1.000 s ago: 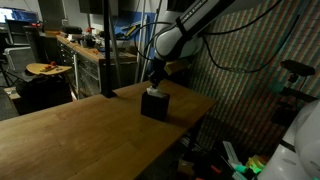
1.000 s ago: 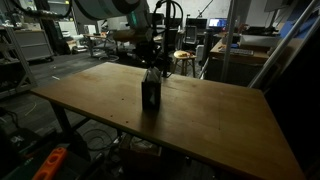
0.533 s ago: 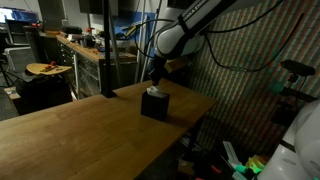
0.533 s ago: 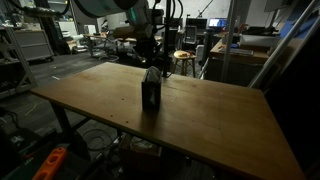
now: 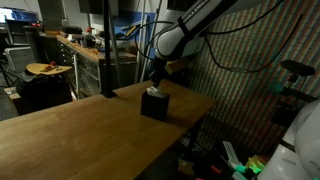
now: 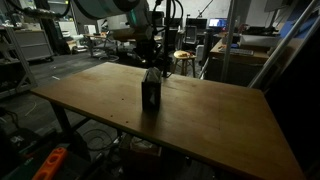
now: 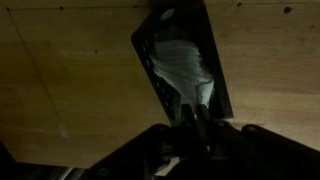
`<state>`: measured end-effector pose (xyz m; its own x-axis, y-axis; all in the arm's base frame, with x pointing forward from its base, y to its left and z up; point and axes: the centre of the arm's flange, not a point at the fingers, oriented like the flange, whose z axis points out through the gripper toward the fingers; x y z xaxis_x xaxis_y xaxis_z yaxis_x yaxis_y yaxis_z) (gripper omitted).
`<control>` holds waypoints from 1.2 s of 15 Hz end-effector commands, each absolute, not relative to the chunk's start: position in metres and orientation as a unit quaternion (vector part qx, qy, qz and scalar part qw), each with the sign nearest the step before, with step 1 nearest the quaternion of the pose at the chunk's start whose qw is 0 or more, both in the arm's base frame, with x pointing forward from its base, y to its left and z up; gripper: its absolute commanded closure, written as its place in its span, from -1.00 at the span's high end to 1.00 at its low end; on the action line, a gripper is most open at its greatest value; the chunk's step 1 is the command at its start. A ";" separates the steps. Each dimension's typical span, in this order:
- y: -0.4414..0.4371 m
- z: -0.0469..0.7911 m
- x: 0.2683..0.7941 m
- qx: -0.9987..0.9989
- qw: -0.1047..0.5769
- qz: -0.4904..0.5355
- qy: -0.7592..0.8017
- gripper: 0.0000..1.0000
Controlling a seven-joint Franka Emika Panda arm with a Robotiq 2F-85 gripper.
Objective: Put the towel on the table into the box
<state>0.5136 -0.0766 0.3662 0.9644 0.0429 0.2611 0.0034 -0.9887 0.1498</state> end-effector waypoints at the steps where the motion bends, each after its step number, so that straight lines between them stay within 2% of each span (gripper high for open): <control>1: -0.078 0.361 0.514 0.988 0.076 0.136 0.011 -0.89; 18: -0.088 0.268 0.524 0.995 0.032 0.098 -0.004 -0.89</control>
<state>0.5205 -0.0844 0.2897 0.9797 0.0021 0.2006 -0.0177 -0.9951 0.0969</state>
